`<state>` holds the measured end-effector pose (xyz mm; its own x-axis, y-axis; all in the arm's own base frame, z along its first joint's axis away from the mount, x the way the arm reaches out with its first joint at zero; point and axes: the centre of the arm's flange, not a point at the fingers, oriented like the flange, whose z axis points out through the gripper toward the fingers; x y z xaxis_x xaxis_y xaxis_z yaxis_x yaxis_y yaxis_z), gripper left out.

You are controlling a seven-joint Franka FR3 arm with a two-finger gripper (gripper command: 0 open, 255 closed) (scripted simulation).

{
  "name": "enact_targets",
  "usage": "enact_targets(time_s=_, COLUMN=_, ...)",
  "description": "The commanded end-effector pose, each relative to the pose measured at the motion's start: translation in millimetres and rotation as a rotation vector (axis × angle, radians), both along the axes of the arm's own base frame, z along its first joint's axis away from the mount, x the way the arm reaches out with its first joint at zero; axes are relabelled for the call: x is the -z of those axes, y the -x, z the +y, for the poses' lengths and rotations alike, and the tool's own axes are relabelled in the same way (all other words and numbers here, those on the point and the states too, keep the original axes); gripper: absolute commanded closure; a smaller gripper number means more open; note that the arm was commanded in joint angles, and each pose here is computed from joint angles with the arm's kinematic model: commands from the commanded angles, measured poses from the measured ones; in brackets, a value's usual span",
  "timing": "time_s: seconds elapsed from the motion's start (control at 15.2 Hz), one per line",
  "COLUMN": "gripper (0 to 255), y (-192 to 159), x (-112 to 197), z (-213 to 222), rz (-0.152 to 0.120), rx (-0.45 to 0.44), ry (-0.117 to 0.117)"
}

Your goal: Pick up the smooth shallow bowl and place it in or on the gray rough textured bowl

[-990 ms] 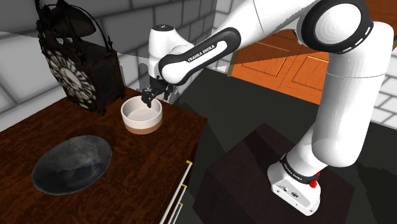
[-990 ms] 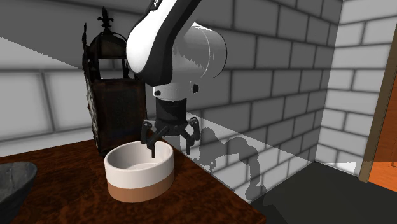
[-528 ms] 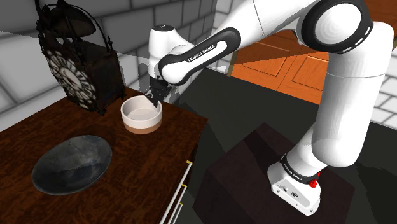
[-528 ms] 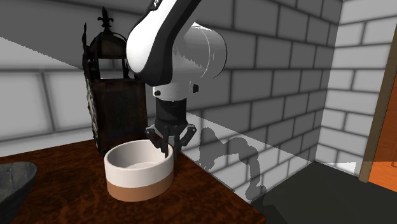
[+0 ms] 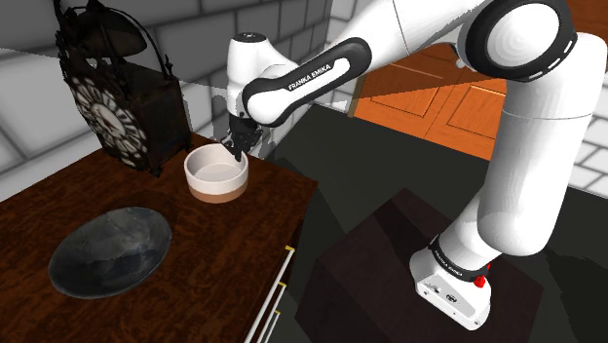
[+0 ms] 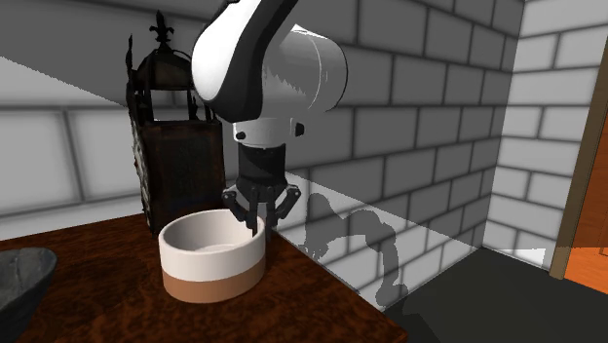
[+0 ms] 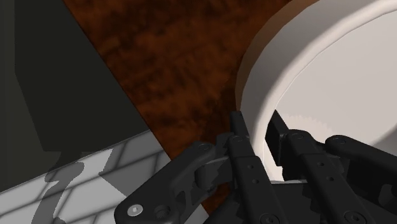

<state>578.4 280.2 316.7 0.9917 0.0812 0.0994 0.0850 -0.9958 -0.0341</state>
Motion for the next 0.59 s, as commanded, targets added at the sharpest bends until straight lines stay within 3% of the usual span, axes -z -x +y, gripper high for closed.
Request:
enact_targets(time_s=0.0, gripper=255, y=-0.1, x=-11.0, z=-0.1, rz=-0.001, rx=0.000, ry=0.000)
enact_targets(time_s=0.53, gripper=255, y=-0.1, x=-53.2, z=-0.1, rz=-0.001, rx=0.000, ry=0.000)
